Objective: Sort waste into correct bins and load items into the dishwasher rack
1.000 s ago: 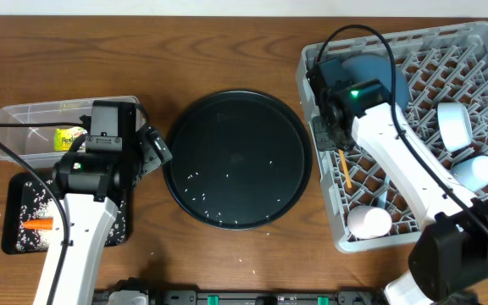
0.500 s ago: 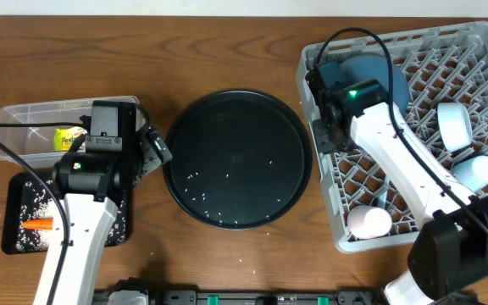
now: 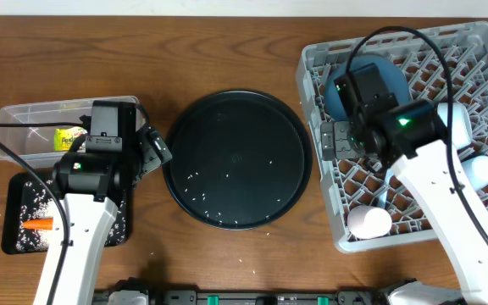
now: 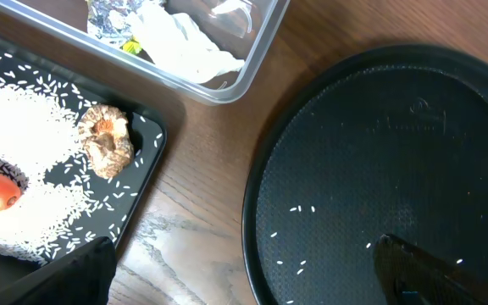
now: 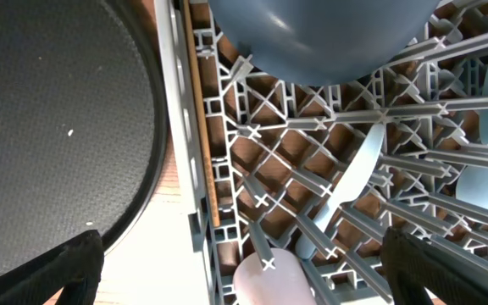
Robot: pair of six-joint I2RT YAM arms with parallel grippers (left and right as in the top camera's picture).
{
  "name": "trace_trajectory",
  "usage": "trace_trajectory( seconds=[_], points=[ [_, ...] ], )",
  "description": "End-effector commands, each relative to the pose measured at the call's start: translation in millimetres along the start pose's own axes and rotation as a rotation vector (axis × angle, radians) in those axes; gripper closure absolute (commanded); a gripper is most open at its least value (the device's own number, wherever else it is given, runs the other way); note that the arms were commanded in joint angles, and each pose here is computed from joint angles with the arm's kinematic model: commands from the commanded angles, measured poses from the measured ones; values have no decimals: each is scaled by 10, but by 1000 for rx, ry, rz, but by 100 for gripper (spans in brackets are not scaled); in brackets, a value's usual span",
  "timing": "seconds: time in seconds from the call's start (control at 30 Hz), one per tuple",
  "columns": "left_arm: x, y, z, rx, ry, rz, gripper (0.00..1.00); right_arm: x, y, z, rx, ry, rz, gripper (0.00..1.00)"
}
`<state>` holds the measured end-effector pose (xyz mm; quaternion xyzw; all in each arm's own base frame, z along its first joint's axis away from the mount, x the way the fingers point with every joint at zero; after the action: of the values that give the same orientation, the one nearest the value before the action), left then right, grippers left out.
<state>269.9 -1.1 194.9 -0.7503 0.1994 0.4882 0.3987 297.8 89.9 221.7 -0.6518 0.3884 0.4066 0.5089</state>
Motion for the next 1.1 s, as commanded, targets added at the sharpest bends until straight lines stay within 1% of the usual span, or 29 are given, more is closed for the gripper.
trace_trajectory(
  seconds=[0.0,0.63,0.83,1.07],
  points=[
    [-47,-56,8,-4,-4,-22,2,22,1,-30,31,2,8,1],
    [-47,-56,8,-4,-4,-22,2,21,15,-35,31,2,10,1],
    [-47,-56,8,-4,-4,-22,2,-297,31,-39,33,-28,-92,1],
    [-47,-56,8,-4,-4,-22,2,-988,186,-190,70,-88,-318,1]
  ],
)
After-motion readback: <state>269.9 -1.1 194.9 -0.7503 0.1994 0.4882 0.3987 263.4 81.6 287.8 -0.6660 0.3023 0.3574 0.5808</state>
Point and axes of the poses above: each gripper's point midway between its finger pads, its own x axis out along the fingers, its own z axis along the line the jaws close on, y = z × x, the point moved 2 cm from there along -x, back along the fingers, and after that the axes turned 7 degrees about -x, right-handed, at the moved point
